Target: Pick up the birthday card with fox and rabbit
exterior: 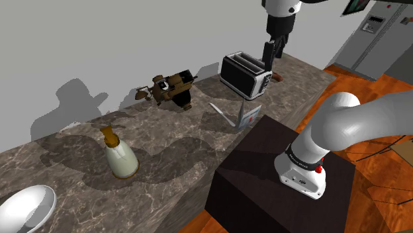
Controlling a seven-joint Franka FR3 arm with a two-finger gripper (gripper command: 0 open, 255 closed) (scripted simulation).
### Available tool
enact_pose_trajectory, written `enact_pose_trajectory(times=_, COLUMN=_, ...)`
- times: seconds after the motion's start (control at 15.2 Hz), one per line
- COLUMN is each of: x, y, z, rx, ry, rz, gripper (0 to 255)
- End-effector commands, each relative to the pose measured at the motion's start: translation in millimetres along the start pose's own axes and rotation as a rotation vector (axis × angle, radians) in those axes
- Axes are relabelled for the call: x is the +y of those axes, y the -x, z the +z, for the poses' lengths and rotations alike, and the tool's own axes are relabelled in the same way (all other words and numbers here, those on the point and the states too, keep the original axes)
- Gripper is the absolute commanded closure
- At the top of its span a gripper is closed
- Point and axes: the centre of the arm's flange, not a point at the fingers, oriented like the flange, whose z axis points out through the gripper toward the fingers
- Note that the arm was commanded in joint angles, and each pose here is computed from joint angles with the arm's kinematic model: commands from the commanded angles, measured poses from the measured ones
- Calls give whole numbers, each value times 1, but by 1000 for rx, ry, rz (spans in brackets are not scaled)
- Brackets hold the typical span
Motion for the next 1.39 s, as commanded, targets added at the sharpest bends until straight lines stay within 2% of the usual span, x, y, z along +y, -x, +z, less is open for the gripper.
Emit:
enact_pose_trajectory(times=0.0, x=0, y=0, z=0, rx=0, ry=0, rz=0, gripper=0)
enact_pose_trajectory(times=1.32, x=0, y=-57, z=254, rx=141, ry=-138, rz=-17, gripper=0)
